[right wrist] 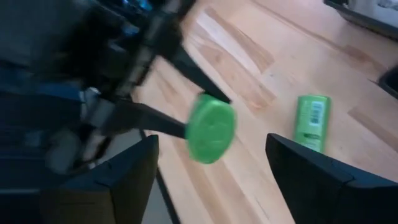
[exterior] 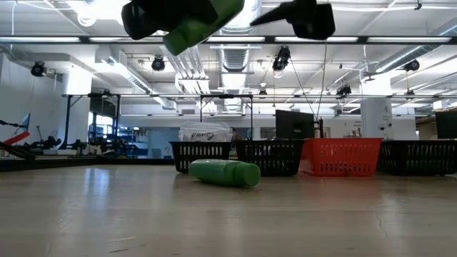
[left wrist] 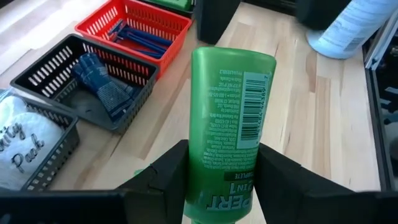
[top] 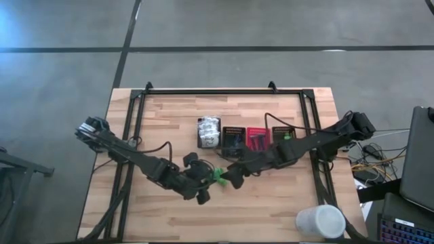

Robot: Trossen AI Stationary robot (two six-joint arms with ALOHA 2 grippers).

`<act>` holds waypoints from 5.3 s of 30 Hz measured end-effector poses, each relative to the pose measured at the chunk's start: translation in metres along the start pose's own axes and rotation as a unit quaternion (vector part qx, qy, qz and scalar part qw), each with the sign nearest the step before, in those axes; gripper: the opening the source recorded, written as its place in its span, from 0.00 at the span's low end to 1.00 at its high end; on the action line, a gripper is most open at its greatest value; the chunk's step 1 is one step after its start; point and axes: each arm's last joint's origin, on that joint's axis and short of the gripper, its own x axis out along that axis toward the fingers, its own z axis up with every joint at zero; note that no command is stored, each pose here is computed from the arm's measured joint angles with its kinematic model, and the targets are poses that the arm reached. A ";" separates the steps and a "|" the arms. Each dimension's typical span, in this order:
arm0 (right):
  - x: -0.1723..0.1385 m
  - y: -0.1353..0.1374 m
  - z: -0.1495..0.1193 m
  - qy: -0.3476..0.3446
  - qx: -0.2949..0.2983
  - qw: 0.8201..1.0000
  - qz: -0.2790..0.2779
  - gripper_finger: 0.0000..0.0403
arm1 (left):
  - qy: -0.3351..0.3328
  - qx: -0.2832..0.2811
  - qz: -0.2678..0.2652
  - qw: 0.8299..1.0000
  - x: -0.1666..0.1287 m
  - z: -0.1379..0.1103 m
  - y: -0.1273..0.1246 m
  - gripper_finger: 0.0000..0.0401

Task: Pick & Place Travel size toiletries
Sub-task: Put the green shampoo into the right black bin

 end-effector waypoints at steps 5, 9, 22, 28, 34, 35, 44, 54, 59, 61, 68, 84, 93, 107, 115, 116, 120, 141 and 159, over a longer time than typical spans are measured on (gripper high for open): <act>0.008 -0.002 -0.001 0.003 0.004 1.000 -0.003 0.77 | -0.008 0.001 -0.004 1.000 0.002 0.002 -0.001 0.39; 0.014 -0.003 -0.003 0.005 0.017 1.000 0.001 0.78 | -0.012 0.006 -0.004 1.000 0.003 0.004 0.000 0.39; 0.021 -0.006 -0.002 0.006 0.033 0.999 -0.009 0.62 | -0.015 0.020 -0.006 1.000 0.003 0.004 0.000 0.39; 0.025 -0.005 -0.002 0.009 0.038 0.999 0.002 0.58 | -0.015 0.036 -0.005 0.999 0.003 0.004 0.000 0.39; 0.027 -0.004 -0.002 0.010 0.036 0.999 0.011 0.54 | -0.015 0.042 -0.005 0.999 0.003 0.004 0.000 0.39; 0.027 -0.005 -0.002 0.010 0.036 0.999 0.011 0.53 | -0.014 0.042 -0.005 0.999 0.003 0.004 0.000 0.39; 0.027 -0.005 -0.001 0.020 0.035 0.999 0.013 0.36 | -0.010 0.046 -0.001 0.999 0.005 0.000 0.002 0.39; 0.027 -0.007 -0.001 0.019 0.035 0.999 0.006 0.25 | -0.011 0.041 0.002 0.999 0.005 0.000 0.002 0.46; 0.027 -0.013 -0.004 0.011 0.026 0.999 -0.038 0.25 | -0.004 0.010 -0.002 1.000 0.004 -0.001 0.002 0.57; 0.024 -0.018 -0.004 0.004 0.022 0.997 -0.067 0.25 | 0.010 0.008 0.004 1.000 0.003 -0.005 0.003 0.62; -0.004 -0.035 -0.005 -0.019 0.004 0.981 -0.195 0.25 | 0.053 -0.004 0.034 0.998 0.000 -0.016 0.008 0.73; -0.114 -0.090 -0.032 -0.138 0.086 0.889 -0.429 0.25 | 0.053 -0.015 0.055 0.997 -0.001 -0.024 0.009 0.73; -0.097 -0.149 -0.051 -0.175 0.126 0.830 -0.515 0.25 | 0.052 -0.033 0.057 0.997 -0.001 -0.024 0.009 0.73; -0.081 -0.184 -0.050 -0.168 0.124 0.831 -0.516 0.34 | 0.051 -0.043 0.056 0.996 -0.001 -0.023 0.009 0.73; -0.077 -0.185 -0.053 -0.121 0.110 0.845 -0.510 0.48 | 0.051 -0.042 0.056 0.996 -0.001 -0.023 0.009 0.73; -0.076 -0.185 -0.053 -0.114 0.111 0.845 -0.510 0.50 | 0.051 -0.041 0.056 0.996 -0.001 -0.023 0.009 0.73; -0.076 -0.185 -0.055 -0.096 0.124 0.845 -0.511 0.60 | 0.052 -0.040 0.056 0.996 -0.001 -0.023 0.009 0.73; -0.092 -0.085 -0.041 -0.017 0.005 0.936 -0.351 0.83 | 0.120 0.240 -0.035 0.963 0.021 -0.005 0.035 0.73; -0.104 -0.058 -0.045 -0.027 0.034 0.953 -0.300 0.88 | 0.190 0.354 -0.143 0.905 0.106 -0.019 0.071 0.73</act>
